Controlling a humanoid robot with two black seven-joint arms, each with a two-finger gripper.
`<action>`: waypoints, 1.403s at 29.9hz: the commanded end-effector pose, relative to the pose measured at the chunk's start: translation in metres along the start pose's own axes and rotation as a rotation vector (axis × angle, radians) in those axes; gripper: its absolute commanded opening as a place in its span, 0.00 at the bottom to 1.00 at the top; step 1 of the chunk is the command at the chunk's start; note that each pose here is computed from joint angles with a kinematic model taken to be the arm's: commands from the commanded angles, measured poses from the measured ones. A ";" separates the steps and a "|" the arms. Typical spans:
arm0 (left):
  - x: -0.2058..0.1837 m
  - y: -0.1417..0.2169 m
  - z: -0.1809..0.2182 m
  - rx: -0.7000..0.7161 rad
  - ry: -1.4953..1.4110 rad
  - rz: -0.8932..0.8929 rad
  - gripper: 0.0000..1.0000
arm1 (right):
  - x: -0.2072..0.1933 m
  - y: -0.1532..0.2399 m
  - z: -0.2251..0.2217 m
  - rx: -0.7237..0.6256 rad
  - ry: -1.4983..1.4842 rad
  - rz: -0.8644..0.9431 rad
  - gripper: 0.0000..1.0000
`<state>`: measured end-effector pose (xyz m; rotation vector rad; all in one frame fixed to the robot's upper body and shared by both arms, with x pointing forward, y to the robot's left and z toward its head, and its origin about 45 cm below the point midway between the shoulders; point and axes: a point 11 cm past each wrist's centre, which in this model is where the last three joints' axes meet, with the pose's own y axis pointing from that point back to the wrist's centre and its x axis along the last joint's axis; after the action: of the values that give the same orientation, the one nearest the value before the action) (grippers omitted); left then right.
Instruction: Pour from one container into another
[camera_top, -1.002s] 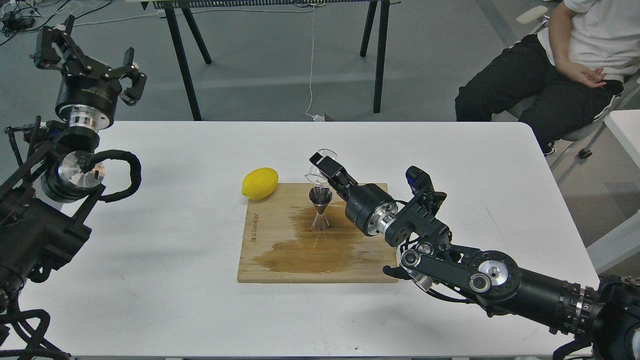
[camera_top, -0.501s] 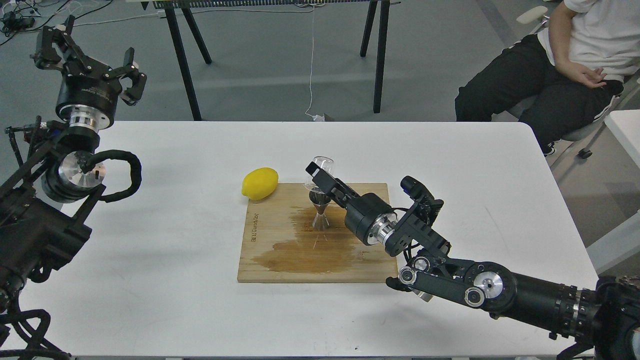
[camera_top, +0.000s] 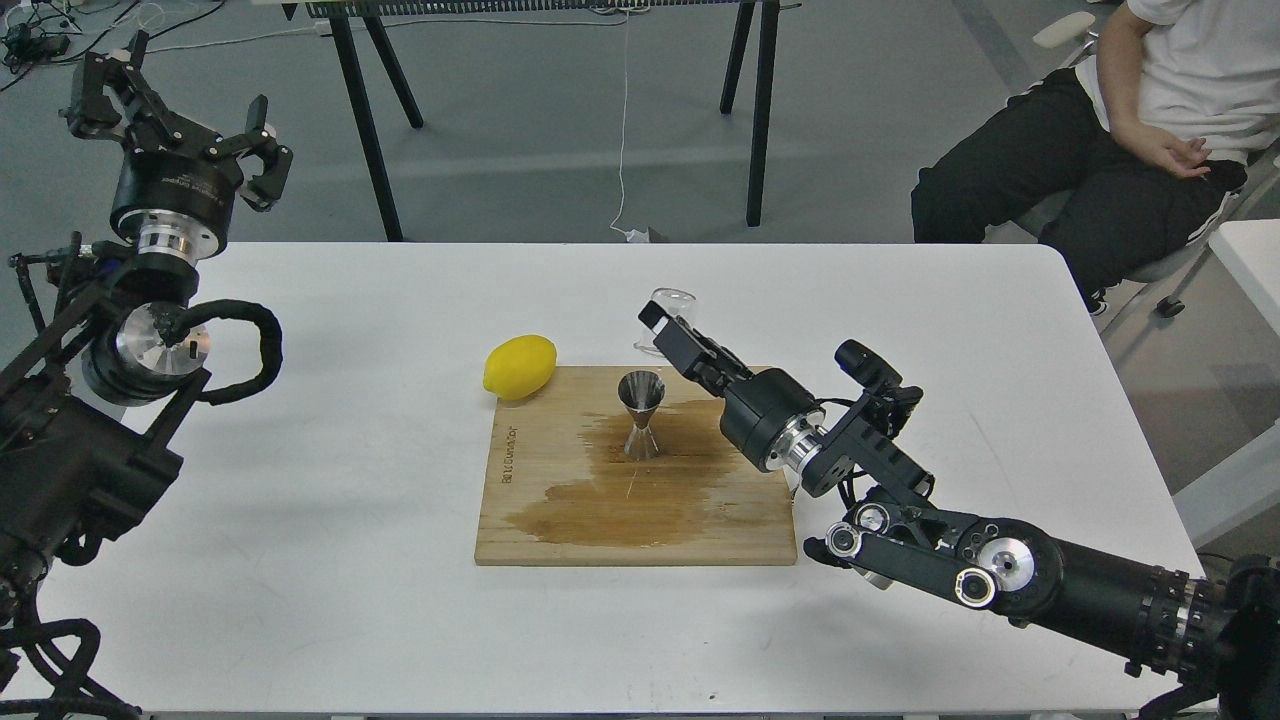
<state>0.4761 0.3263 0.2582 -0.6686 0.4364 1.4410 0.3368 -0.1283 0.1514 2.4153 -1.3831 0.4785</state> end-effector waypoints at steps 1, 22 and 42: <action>0.001 0.000 0.003 -0.004 -0.003 0.001 1.00 | 0.019 0.004 -0.017 -0.031 -0.311 0.083 0.40; 0.003 0.000 0.004 -0.002 -0.011 0.005 1.00 | 0.146 0.107 0.119 -0.209 -1.801 0.553 0.41; 0.004 0.000 0.004 -0.001 -0.018 0.015 1.00 | 0.086 0.126 0.174 -0.125 -2.088 0.643 0.46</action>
<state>0.4761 0.3321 0.2589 -0.6534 0.4268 1.4607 0.2915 -0.3277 0.0497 1.6223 -2.3717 -2.5399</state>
